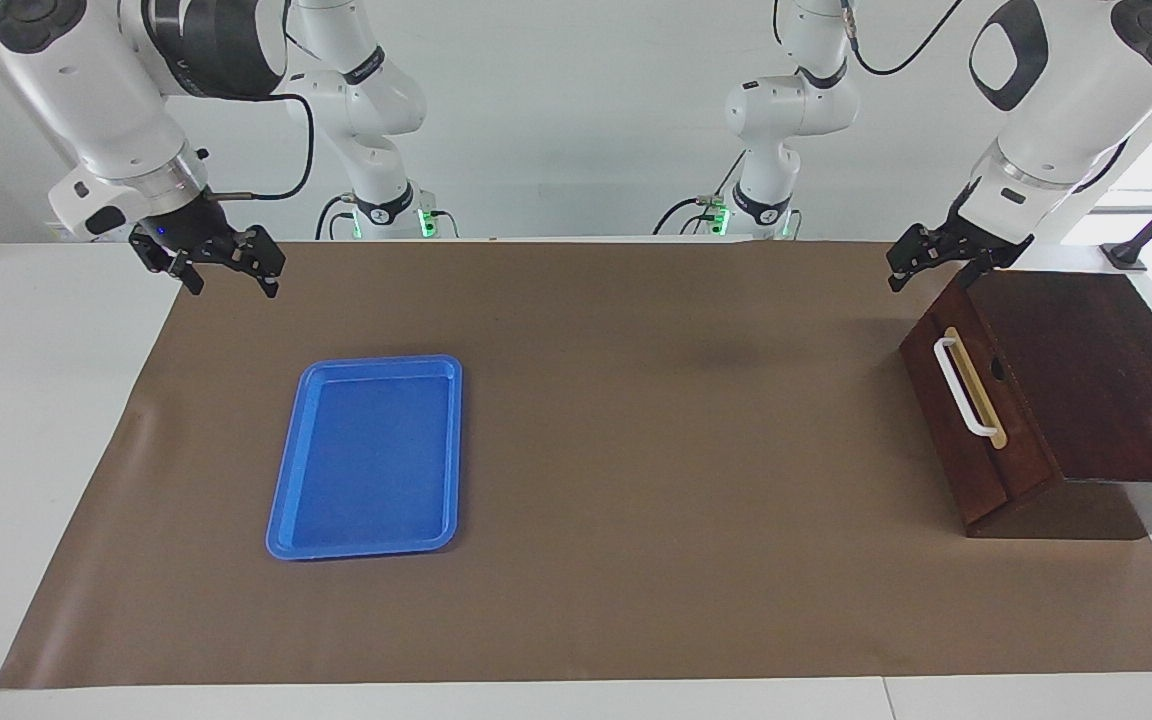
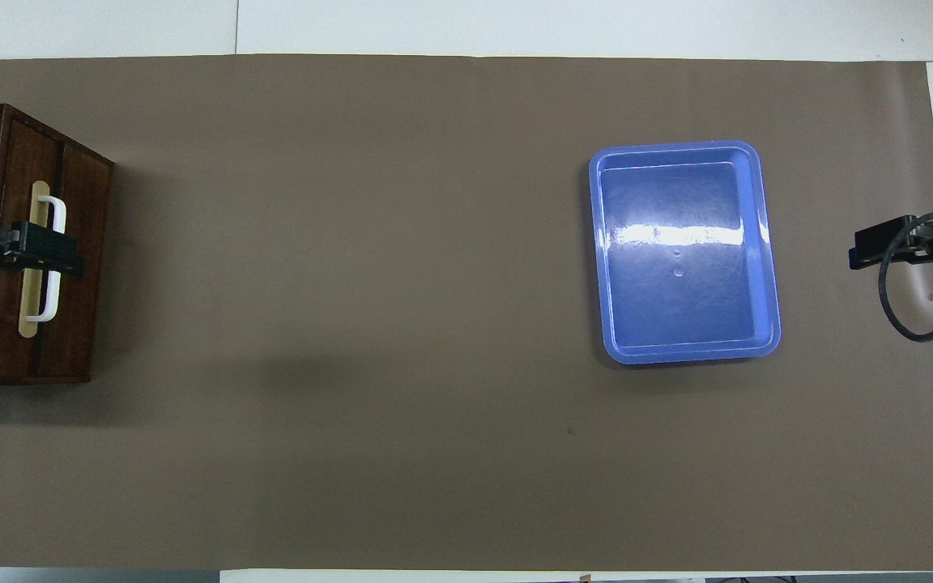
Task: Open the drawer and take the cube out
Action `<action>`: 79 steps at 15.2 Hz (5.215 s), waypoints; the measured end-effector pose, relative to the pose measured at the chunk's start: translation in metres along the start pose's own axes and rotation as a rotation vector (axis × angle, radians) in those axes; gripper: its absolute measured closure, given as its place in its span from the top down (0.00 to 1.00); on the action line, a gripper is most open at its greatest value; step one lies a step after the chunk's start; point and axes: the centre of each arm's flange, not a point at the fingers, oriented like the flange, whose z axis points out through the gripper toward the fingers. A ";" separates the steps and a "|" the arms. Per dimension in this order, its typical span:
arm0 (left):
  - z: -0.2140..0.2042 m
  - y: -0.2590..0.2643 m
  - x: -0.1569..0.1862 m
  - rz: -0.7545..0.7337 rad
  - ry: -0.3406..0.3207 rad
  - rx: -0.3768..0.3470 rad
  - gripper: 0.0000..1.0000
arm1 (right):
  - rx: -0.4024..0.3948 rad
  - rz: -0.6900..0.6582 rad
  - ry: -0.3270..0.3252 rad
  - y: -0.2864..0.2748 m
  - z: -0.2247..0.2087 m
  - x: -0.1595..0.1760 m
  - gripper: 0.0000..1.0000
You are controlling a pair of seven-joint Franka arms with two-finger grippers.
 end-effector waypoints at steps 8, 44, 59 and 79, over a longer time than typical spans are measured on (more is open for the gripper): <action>0.000 0.000 0.000 0.001 0.000 0.000 1.00 | 0.000 0.000 0.000 0.000 0.000 0.000 1.00; 0.201 -0.018 0.064 0.165 0.162 0.408 1.00 | 0.704 -1.265 0.387 -0.148 0.125 -0.041 1.00; 0.207 0.117 0.058 0.014 0.244 0.250 1.00 | 0.978 -1.473 0.814 -0.341 0.235 -0.098 1.00; 0.094 -0.064 0.084 -1.092 0.136 -0.005 1.00 | 1.122 -1.468 0.971 -0.381 0.268 -0.059 1.00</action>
